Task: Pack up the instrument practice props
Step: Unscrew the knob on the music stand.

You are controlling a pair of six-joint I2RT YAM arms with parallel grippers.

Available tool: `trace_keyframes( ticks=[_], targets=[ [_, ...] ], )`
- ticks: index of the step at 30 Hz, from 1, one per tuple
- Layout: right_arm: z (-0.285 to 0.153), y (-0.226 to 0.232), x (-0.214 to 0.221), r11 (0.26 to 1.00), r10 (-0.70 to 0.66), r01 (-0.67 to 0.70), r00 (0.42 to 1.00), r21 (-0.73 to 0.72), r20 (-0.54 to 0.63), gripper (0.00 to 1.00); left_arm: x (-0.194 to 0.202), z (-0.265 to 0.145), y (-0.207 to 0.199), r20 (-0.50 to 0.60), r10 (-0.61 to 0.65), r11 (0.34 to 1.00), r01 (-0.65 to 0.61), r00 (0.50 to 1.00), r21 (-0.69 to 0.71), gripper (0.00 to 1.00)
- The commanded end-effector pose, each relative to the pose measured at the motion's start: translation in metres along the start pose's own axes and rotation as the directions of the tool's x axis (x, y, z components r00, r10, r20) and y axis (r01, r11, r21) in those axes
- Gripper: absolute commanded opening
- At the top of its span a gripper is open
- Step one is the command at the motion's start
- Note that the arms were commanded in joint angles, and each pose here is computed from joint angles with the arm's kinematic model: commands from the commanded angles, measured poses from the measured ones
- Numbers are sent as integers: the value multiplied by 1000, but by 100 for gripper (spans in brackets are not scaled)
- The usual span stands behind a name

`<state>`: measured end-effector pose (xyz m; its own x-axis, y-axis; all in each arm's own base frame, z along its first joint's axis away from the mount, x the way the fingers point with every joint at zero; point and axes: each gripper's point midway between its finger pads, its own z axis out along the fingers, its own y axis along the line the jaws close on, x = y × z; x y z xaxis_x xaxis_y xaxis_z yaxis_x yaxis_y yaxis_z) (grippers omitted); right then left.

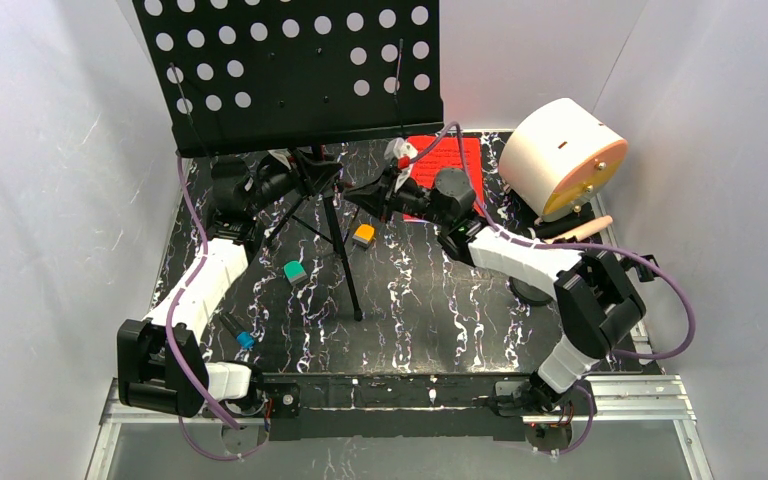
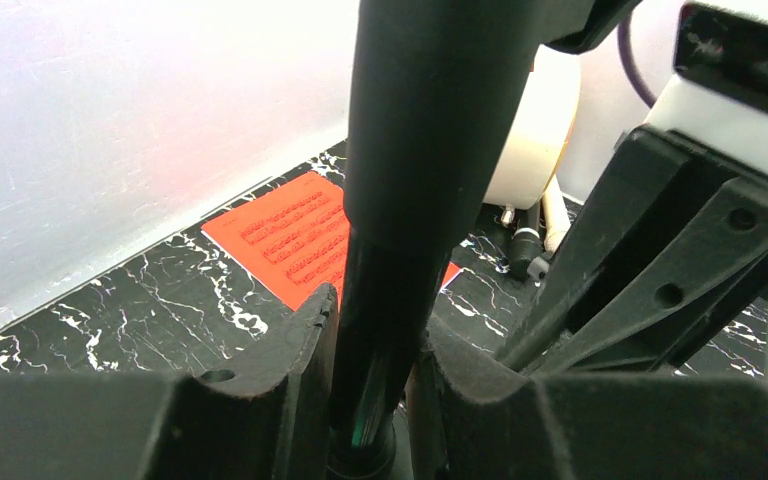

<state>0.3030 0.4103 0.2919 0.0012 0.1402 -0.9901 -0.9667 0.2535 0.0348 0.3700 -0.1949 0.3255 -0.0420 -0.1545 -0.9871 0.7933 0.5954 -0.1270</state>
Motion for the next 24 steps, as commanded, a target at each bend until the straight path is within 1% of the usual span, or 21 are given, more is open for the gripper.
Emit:
trace_keyframes(
  ticks=[1, 3, 4, 7, 14, 24],
  targets=[
    [-6, -13, -45, 997, -28, 20, 995, 80, 99, 27, 20, -2, -8, -81, -155, 988, 156, 984, -1, 0],
    [-6, -15, -43, 994, 48, -60, 991, 90, 127, 39, 20, -1, -8, -83, -158, 987, 159, 984, 0, 0],
    [-5, -14, -41, 993, 72, -84, 988, 85, 135, 43, 20, -1, -9, -84, -156, 988, 157, 984, 5, 0],
    [-1, -14, -37, 990, 113, -124, 982, 67, 154, 50, 21, -1, -10, -87, -160, 987, 162, 983, 11, 0],
    [7, -18, -34, 989, 126, -137, 977, 53, 169, 53, 20, -1, -13, -90, -158, 987, 161, 983, 29, 0],
    [20, -20, -29, 992, 128, -130, 977, -3, 169, 51, 19, -1, -14, -91, -157, 986, 161, 983, 38, 0]
  ],
)
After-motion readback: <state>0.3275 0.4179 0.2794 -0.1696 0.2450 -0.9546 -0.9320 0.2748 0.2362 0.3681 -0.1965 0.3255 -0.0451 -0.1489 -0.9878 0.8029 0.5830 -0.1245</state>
